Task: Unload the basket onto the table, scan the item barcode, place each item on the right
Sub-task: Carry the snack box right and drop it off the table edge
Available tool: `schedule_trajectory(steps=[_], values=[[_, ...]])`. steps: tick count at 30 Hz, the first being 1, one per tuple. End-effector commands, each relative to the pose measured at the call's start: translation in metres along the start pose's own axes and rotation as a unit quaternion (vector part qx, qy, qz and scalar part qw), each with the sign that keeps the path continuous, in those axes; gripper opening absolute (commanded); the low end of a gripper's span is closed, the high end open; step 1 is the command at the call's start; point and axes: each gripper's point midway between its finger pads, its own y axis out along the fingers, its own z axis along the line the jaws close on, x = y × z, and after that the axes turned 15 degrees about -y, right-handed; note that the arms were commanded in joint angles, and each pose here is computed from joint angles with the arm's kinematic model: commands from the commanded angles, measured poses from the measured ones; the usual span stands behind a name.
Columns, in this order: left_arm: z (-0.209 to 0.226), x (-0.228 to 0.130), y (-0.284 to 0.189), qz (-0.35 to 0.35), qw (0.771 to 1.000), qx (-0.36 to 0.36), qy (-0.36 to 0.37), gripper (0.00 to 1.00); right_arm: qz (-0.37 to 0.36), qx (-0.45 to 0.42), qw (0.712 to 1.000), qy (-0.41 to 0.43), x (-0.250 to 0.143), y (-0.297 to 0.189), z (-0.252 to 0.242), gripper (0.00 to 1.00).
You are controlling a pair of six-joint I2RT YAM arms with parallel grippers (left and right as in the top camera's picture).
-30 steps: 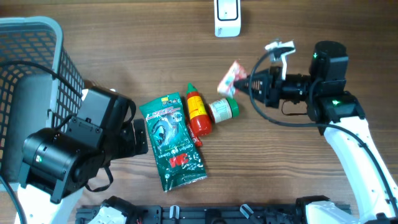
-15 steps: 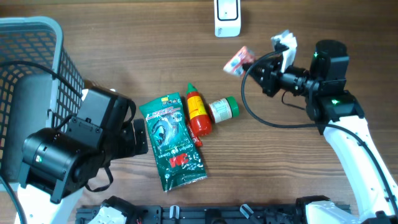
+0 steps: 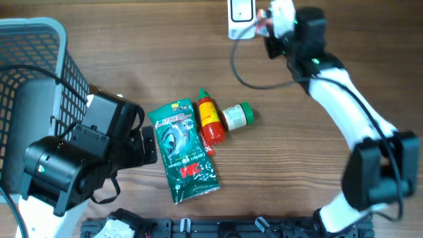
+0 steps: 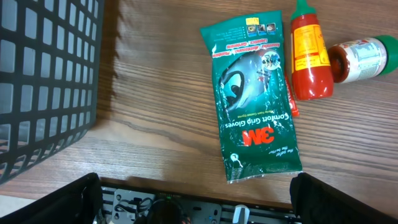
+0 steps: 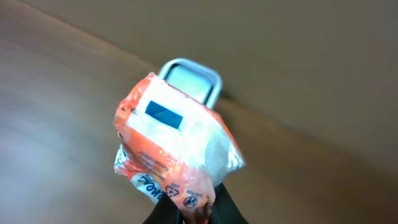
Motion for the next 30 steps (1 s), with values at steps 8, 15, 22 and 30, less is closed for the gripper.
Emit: schedule_trajectory(steps=[8,15,22,30], values=[[0.002,0.003,-0.002,-0.008,1.0,0.002,-0.008,1.0,0.157,-0.188,0.907,-0.342,-0.004,0.084,-0.044,0.04],[0.002,0.003,-0.002,-0.008,1.0,0.002,-0.008,1.0,0.111,-0.18,0.908,-0.363,0.023,0.092,-0.013,0.04],[0.002,0.003,-0.002,-0.008,1.0,0.002,-0.008,1.0,0.152,-0.171,0.92,-0.318,-0.004,0.081,-0.038,0.04],[0.002,0.003,-0.002,-0.008,1.0,0.002,-0.008,1.0,0.326,-0.243,0.906,-0.116,-0.157,0.003,-0.19,0.04]])
